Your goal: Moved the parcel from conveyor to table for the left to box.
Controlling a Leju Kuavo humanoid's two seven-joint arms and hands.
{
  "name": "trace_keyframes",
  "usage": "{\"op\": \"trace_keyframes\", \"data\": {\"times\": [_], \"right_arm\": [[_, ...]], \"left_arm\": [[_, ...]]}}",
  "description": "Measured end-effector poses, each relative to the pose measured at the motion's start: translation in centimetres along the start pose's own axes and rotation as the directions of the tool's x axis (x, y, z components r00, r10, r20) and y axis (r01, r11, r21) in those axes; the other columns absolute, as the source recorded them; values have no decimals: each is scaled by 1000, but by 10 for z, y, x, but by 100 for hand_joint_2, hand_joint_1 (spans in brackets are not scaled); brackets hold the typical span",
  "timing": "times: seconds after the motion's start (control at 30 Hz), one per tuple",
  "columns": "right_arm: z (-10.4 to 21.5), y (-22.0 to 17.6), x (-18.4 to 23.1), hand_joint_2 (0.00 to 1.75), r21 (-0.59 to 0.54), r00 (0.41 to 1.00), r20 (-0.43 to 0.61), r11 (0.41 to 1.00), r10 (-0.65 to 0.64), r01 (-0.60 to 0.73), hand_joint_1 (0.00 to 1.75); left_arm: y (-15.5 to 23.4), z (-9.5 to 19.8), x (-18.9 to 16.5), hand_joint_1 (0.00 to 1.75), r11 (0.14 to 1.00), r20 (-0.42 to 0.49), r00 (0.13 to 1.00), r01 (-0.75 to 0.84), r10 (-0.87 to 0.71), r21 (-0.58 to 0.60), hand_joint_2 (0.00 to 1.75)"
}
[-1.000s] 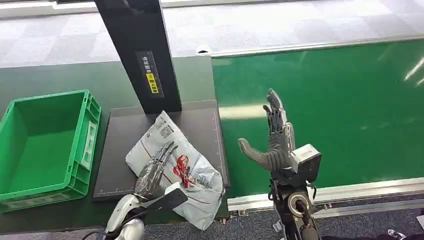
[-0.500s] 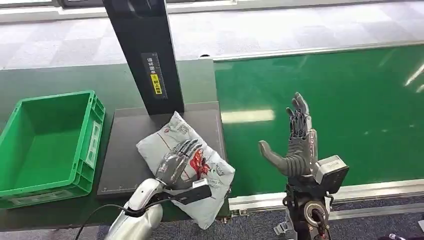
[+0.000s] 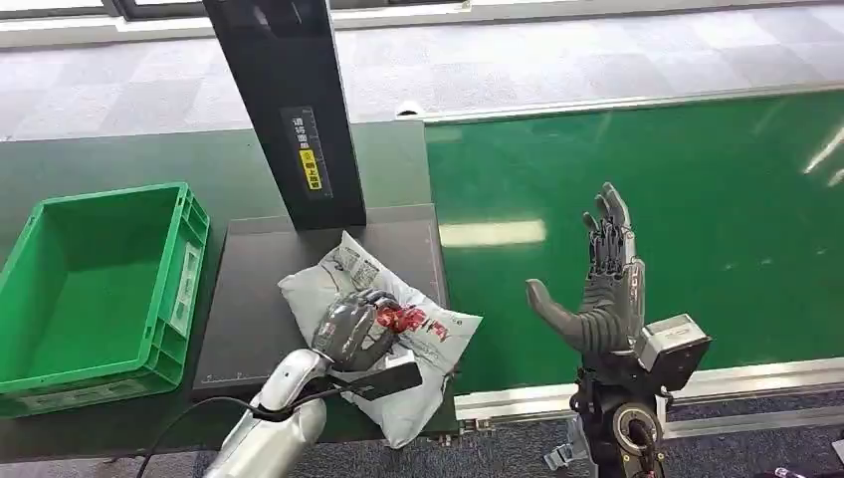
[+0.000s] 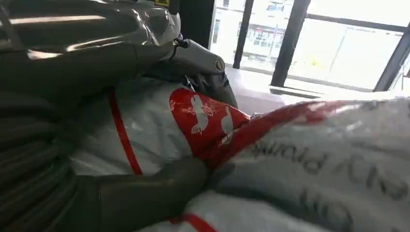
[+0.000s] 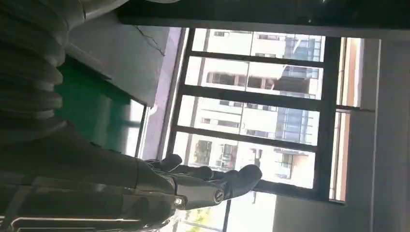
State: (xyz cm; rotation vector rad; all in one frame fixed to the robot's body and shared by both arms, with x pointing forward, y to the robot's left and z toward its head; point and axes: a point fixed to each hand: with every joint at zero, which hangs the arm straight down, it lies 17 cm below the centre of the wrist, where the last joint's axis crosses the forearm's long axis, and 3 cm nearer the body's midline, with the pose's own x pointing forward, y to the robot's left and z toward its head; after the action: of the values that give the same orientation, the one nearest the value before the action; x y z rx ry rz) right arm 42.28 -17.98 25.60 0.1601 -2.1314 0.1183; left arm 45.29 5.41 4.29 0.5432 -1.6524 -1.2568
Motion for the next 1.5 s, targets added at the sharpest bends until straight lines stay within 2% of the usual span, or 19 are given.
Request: {"op": "trace_keyframes", "data": {"times": [0.2,0.33,0.43,0.57,0.67,0.77,0.83,0.93,1.0,1.13,1.23,1.4,1.5], "right_arm": [[13,-9,-8,175,-36,1000,-26,999,12,-13,0],[23,-16,-13,175,-66,999,-42,998,20,-23,0],[28,-22,-16,175,-90,998,-49,995,29,-34,0],[34,-29,-18,175,-117,998,-55,992,41,-47,0],[38,-33,-20,175,-139,997,-64,988,53,-62,0],[42,-37,-20,175,-158,996,-69,985,61,-71,0],[43,-37,-18,175,-163,996,-67,984,62,-72,0],[43,-38,-15,175,-169,996,-61,983,64,-73,0],[42,-39,-14,175,-172,996,-60,983,62,-71,0],[35,-39,-12,175,-178,998,-54,983,39,-48,0],[32,-37,-10,175,-176,998,-46,984,31,-38,0],[28,-35,-8,175,-169,999,-39,985,30,-36,0],[28,-34,-7,175,-168,999,-39,985,29,-35,0]], "left_arm": [[31,8,-8,175,988,-16,997,-75,78,138,175],[79,23,-7,175,935,32,989,-148,145,322,175],[143,42,4,175,838,117,983,-184,144,513,175],[244,86,40,175,626,230,973,-176,-6,759,175],[298,131,69,175,465,316,940,-222,-133,857,175],[343,167,75,175,320,312,931,-242,-191,916,175],[364,181,60,175,244,294,940,-249,-173,937,175],[388,188,32,175,178,236,962,-211,-134,961,175],[410,182,-6,175,149,170,984,-160,-53,976,175],[443,150,-98,175,199,-35,999,30,23,980,175],[454,142,-148,175,229,-130,991,116,44,966,175],[457,137,-188,175,263,-195,977,166,87,950,175],[452,136,-195,175,280,-218,972,186,89,942,175]]}}
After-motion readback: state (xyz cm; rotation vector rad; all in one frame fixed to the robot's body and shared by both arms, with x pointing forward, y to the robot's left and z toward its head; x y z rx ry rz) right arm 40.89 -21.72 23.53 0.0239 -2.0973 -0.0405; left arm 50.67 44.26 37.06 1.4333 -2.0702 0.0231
